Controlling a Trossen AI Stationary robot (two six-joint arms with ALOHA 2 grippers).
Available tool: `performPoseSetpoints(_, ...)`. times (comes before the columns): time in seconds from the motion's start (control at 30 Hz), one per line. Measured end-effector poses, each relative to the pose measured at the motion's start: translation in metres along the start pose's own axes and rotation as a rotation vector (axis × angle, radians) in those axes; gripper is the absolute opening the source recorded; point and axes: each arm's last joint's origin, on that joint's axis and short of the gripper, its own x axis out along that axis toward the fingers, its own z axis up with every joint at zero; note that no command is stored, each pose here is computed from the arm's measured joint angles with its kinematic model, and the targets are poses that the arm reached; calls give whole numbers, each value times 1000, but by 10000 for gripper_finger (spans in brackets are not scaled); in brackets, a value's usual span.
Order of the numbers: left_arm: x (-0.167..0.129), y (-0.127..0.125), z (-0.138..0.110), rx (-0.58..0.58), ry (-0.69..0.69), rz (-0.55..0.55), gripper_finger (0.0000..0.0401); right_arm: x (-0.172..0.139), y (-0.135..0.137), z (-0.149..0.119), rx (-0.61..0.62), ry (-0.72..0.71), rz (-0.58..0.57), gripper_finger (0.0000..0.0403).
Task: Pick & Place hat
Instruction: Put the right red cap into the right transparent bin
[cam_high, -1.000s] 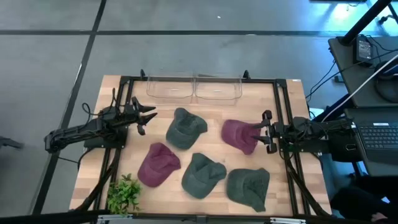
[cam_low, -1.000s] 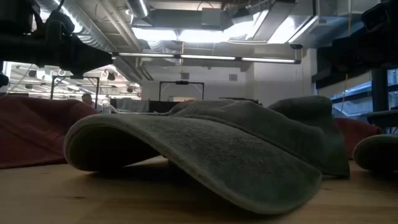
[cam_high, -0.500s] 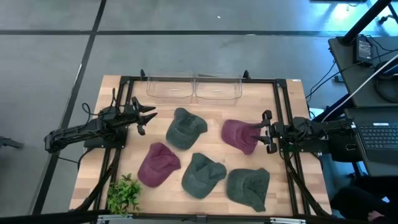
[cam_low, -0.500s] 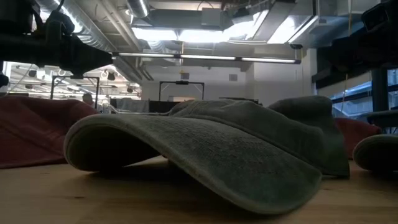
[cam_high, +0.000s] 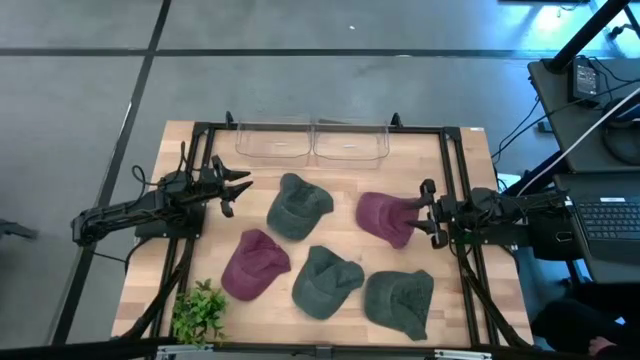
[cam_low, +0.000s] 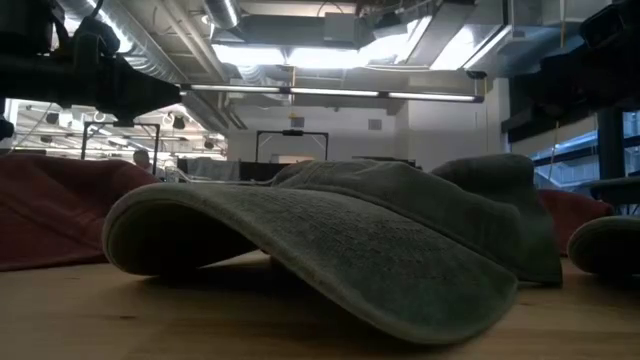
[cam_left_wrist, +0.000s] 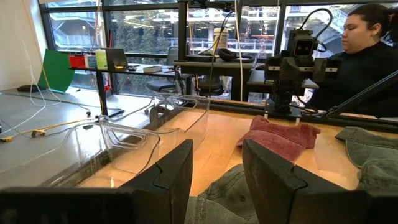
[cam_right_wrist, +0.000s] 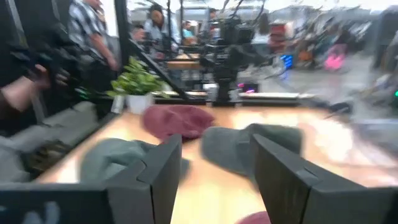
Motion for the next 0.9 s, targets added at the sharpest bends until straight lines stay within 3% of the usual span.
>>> performPoseSetpoints(0.17, 0, 0, 0, 0, 0, 0, 134, 0, 2, -2, 164, 28, 68, 190)
performPoseSetpoints(0.4, 0, 0, 0, 0, 0, 0, 136, 5, -3, -2, 232, 92, -117, 190)
performPoseSetpoints(0.53, 0, 0, 0, 0, -1, 0, 134, 13, -2, 12, 214, 181, -135, 190)
performPoseSetpoints(0.73, 0, 0, 0, 0, 0, 3, 136, 23, -3, 26, 292, 589, -321, 190)
performPoseSetpoints(0.9, 0, 0, 0, 0, 0, 3, 134, 31, 0, 18, 424, 918, -436, 190)
